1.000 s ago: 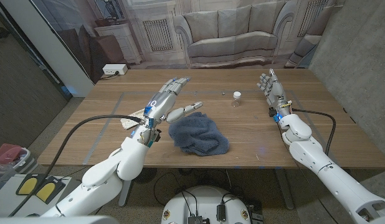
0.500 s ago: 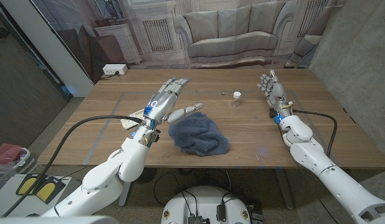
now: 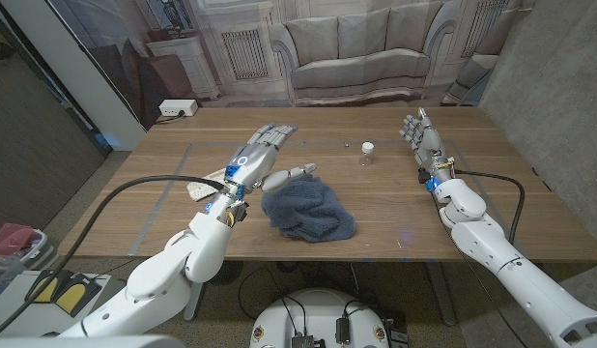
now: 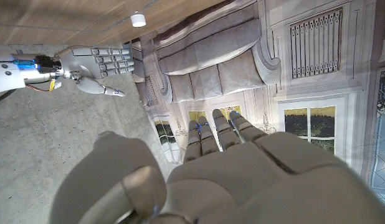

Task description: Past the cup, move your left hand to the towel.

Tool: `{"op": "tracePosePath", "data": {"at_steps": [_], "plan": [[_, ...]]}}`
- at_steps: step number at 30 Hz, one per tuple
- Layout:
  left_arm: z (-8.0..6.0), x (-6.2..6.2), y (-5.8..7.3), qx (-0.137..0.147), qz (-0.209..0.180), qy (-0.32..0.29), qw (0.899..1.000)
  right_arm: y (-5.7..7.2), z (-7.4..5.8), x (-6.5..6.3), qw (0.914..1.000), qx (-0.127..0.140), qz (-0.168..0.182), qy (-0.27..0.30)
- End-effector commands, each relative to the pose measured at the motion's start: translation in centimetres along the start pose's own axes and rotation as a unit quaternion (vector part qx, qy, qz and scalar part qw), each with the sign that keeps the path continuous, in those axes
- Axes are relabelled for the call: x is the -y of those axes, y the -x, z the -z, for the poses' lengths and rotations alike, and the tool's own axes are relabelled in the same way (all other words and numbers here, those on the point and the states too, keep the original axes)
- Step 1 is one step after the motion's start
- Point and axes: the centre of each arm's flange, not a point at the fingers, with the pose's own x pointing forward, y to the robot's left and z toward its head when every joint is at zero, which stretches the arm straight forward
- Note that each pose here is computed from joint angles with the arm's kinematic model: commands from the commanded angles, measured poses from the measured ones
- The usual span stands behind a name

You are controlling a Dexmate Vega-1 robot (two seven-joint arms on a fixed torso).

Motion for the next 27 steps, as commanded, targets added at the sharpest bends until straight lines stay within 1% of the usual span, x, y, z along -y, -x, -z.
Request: {"op": "tracePosePath", "data": {"at_steps": [1,15,27], "plan": [[-0.41,-0.23,0.07,-0.01,0.024,-0.013,1.0,-0.23,-0.03,-0.06,1.0,-0.002,-0.003,0.003],[-0.57,0.06,-0.05,-0.023,0.048,-0.018,0.998,-0.25,-0.31,0.3,1.0,0.002,0.002,0.003],[-0.78,0.6,-0.2,-0.027,0.064,-0.022,0.997,-0.35,-0.37,0.51,1.0,0.005,0.002,0.0]]}}
